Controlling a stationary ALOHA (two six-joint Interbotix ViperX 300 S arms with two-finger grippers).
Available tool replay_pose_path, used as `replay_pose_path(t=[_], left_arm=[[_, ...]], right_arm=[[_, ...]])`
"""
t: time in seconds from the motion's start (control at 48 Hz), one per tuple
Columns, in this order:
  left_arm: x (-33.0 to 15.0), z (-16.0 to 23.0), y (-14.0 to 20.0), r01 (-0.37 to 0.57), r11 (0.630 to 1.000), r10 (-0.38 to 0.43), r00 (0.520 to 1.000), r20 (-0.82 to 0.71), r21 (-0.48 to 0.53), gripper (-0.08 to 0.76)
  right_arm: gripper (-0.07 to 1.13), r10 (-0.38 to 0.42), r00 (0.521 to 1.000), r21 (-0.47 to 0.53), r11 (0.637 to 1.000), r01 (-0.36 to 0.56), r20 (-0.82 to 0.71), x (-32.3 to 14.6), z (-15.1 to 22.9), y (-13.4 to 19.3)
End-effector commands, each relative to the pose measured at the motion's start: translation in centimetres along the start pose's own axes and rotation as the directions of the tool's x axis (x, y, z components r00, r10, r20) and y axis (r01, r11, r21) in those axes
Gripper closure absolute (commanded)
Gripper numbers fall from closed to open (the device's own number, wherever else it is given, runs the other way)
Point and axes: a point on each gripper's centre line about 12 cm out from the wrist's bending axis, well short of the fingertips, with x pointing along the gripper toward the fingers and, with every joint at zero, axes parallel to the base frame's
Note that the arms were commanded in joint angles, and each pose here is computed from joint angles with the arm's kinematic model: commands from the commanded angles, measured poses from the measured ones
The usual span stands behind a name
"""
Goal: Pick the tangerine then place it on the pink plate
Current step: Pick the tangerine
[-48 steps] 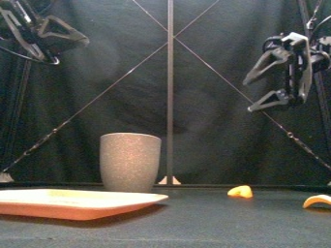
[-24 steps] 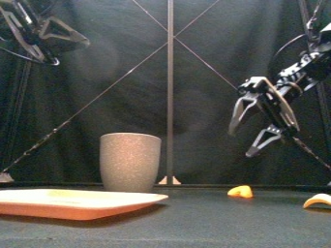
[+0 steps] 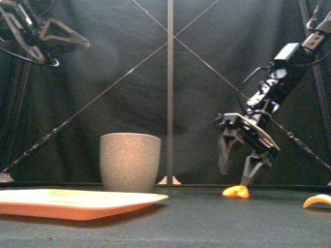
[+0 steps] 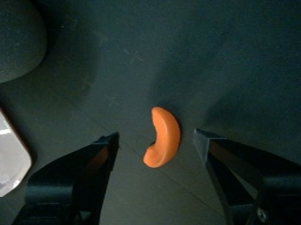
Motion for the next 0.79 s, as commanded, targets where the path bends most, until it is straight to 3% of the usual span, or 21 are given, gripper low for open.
replay_pose_path(t=[0.021, 0.375, 0.625, 0.792], left_arm=[[0.1, 0.5, 0.0, -0.001, 1.0, 0.001, 1.0, 0.015, -0.002, 0.689], [0.1, 0.6, 0.0, -0.001, 1.0, 0.001, 1.0, 0.017, -0.002, 0.689], [0.1, 0.5, -0.1, 0.002, 1.0, -0.002, 1.0, 0.015, -0.001, 0.689], [0.0, 0.6, -0.1, 0.004, 1.0, -0.003, 1.0, 0.018, -0.001, 0.689]], right_arm=[[0.05, 0.007, 1.0, -0.006, 1.0, -0.007, 0.007, 0.1, 0.5, 0.5], [0.09, -0.018, 0.998, -0.046, 0.999, 0.015, -0.059, 2.0, -0.9, 0.7], [0.32, -0.026, 0.993, -0.084, 0.996, 0.017, -0.112, 2.7, -2.6, 1.3], [0.4, -0.03, 0.989, -0.12, 0.993, 0.013, -0.143, 3.2, -3.4, 1.9]])
